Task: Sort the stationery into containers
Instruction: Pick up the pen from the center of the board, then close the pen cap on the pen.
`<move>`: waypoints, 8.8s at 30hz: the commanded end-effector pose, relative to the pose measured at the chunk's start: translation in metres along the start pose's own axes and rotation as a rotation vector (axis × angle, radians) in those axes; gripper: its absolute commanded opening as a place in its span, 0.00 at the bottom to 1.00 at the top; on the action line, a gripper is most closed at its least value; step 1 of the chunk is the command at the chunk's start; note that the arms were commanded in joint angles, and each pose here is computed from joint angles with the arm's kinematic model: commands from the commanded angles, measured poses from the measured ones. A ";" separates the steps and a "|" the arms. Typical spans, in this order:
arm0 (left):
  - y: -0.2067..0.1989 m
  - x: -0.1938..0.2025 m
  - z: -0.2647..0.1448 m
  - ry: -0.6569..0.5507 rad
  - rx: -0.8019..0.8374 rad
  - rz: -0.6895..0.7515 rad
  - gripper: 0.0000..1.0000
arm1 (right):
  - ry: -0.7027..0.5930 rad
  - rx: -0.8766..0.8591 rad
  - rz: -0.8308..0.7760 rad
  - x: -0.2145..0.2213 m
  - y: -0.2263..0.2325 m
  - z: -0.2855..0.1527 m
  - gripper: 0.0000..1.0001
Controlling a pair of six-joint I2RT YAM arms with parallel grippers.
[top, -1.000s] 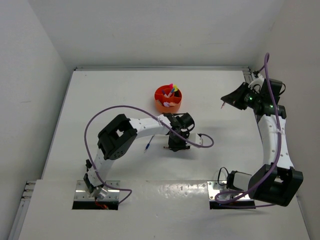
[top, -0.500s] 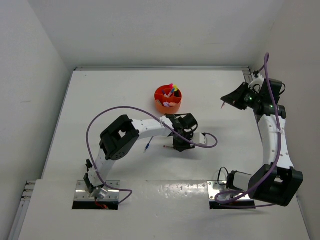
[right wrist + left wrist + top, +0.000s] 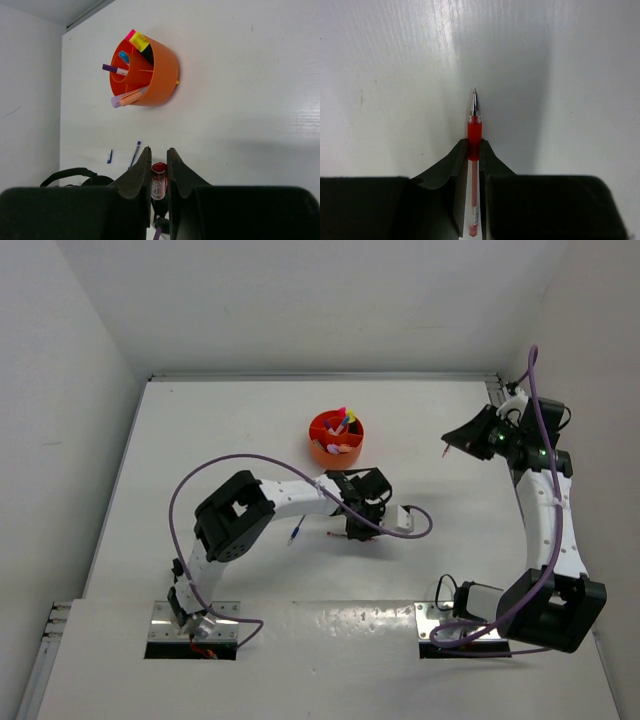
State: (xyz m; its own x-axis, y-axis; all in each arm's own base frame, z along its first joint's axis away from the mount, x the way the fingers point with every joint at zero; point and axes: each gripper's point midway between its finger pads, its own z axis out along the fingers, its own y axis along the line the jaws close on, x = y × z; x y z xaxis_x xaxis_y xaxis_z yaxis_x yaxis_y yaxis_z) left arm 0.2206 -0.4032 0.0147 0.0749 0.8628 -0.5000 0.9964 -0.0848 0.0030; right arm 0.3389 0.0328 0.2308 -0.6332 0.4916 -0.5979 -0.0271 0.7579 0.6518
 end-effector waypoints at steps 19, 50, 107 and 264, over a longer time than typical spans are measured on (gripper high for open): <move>-0.063 -0.099 -0.285 -0.851 0.501 -0.355 0.00 | 0.098 -0.844 -0.338 0.015 0.190 -0.038 0.00; 0.044 -0.119 -0.322 -1.005 0.076 -0.627 0.00 | -0.152 -0.338 -0.069 -0.002 0.192 0.005 0.00; 0.065 -0.128 -0.314 -0.993 0.071 -0.667 0.00 | -0.079 -0.348 -0.137 0.037 0.198 0.022 0.00; 0.107 -0.132 -0.321 -1.109 0.061 -0.713 0.00 | 0.027 -0.343 -0.160 0.061 0.205 0.052 0.00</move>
State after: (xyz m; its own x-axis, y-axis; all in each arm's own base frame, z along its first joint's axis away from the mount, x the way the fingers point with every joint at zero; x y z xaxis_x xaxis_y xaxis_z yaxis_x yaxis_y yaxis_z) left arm 0.2986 -0.3739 0.3099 -0.7071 -0.0015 -0.7071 0.6983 0.1562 -0.6986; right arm 0.3731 0.2147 0.3347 -0.4661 0.4688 -0.7504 -0.3596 0.6745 0.6448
